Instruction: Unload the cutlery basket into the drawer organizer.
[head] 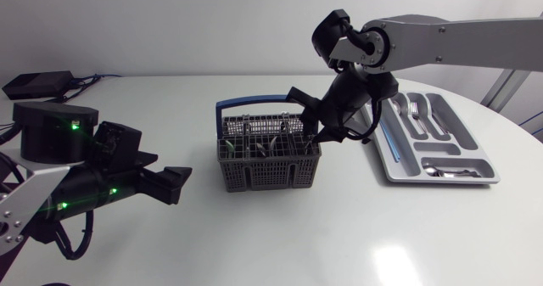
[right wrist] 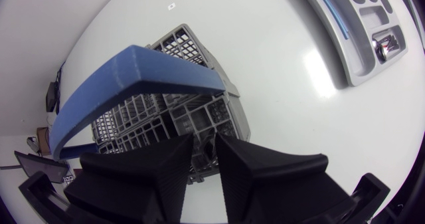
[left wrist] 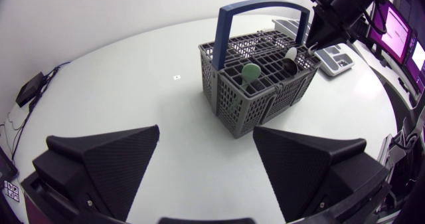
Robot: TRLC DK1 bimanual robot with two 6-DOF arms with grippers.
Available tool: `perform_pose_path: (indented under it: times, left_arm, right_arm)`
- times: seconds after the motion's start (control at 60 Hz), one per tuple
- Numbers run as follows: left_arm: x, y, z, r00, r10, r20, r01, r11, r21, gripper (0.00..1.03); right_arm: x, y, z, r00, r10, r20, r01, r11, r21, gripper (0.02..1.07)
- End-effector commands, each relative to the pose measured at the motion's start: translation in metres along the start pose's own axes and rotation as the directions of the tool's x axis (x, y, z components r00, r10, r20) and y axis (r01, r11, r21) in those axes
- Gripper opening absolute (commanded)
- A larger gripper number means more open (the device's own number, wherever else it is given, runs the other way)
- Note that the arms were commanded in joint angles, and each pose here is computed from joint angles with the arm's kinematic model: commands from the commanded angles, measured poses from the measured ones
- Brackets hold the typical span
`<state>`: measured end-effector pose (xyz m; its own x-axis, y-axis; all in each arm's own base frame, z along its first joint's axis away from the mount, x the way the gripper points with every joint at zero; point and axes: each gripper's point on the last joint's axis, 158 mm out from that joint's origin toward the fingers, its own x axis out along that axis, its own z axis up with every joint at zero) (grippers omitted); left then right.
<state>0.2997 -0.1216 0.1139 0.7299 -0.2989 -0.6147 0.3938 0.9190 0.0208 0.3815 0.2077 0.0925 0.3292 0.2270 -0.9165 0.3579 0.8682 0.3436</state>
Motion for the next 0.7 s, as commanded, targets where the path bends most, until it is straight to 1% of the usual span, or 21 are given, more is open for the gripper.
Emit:
perform_pose_path:
  times: [0.0, 0.05, 0.067, 0.283, 0.683]
  left_arm:
    - [0.005, -0.001, -0.010, 1.000, -0.002, -0.023, 0.002, 1.000, 0.001, 0.99]
    - [0.004, -0.002, -0.009, 1.000, -0.004, -0.019, 0.005, 1.000, 0.003, 0.99]
    - [0.004, -0.002, -0.009, 1.000, -0.004, -0.019, 0.005, 1.000, 0.003, 0.99]
    - [0.003, -0.006, -0.003, 1.000, -0.016, -0.005, 0.016, 1.000, 0.021, 0.99]
    - [-0.002, -0.010, 0.012, 0.999, -0.026, 0.032, 0.025, 0.999, 0.035, 0.99]
  right_arm:
    - [0.008, -0.005, -0.002, 1.000, -0.025, 0.004, 0.025, 0.999, 0.021, 0.16]
    - [0.009, -0.006, 0.000, 0.999, -0.029, 0.014, 0.029, 0.999, 0.021, 0.09]
    - [0.008, -0.006, 0.000, 0.999, -0.028, 0.015, 0.028, 0.999, 0.021, 0.08]
    - [0.002, -0.005, -0.005, 1.000, -0.014, 0.011, 0.014, 1.000, -0.005, 0.08]
    - [-0.046, 0.008, -0.003, 0.994, 0.090, 0.062, -0.088, 0.995, -0.038, 0.08]
